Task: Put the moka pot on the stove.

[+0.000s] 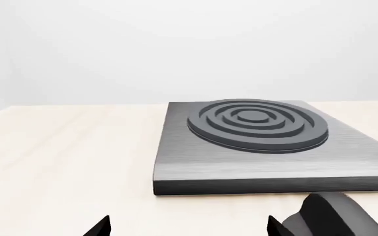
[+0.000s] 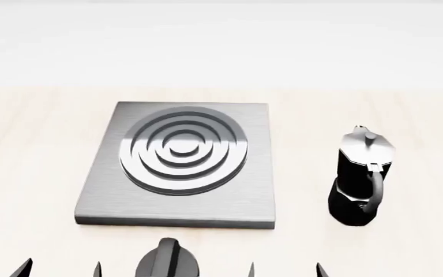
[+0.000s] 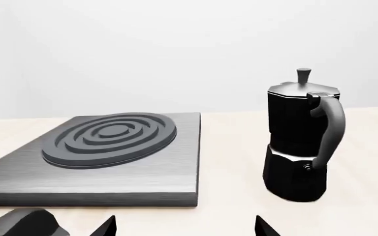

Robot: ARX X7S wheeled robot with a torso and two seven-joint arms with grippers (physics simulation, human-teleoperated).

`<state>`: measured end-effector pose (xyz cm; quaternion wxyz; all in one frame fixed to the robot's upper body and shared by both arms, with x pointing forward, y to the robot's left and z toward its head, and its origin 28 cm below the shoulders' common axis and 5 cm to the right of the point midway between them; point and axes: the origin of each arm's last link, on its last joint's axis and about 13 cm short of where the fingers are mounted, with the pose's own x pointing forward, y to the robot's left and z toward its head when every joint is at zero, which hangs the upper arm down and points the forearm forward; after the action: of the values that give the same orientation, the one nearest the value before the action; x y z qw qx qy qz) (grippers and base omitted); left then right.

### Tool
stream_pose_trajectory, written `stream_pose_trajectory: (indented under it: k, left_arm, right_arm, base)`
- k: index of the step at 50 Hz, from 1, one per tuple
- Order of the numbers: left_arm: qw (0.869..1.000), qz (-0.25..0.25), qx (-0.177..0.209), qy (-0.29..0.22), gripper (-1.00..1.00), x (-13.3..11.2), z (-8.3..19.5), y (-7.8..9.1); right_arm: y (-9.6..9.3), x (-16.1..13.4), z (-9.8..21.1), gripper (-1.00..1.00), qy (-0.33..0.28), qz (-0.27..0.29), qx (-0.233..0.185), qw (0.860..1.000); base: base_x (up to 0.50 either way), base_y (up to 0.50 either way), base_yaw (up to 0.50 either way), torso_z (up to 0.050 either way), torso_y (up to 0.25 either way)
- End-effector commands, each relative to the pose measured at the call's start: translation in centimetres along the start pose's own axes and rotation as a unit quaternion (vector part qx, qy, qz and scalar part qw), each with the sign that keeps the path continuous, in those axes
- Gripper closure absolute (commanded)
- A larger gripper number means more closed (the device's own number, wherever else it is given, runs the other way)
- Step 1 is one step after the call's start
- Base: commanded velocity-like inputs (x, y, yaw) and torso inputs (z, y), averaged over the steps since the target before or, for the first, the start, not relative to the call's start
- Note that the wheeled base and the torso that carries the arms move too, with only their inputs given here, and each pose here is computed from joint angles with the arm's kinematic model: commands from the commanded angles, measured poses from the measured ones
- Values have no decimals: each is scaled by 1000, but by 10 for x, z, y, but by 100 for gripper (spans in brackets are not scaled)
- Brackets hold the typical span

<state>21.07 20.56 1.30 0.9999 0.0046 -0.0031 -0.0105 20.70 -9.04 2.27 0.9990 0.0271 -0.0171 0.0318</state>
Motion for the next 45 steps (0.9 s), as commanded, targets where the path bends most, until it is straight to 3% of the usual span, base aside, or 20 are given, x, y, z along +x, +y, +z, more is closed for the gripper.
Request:
stream_pose_trajectory:
  k: [1, 45]
  left_arm:
    - [1000, 0, 0, 0, -100, 0, 0, 0]
    - [1000, -1, 0, 0, -100, 0, 0, 0]
  right_arm:
    - [1, 0, 0, -100, -1, 2, 0, 1000]
    - [1, 1, 0, -100, 0, 4, -1, 1000]
  base:
    - [0, 82, 0, 0, 0]
    - [0, 81, 0, 0, 0]
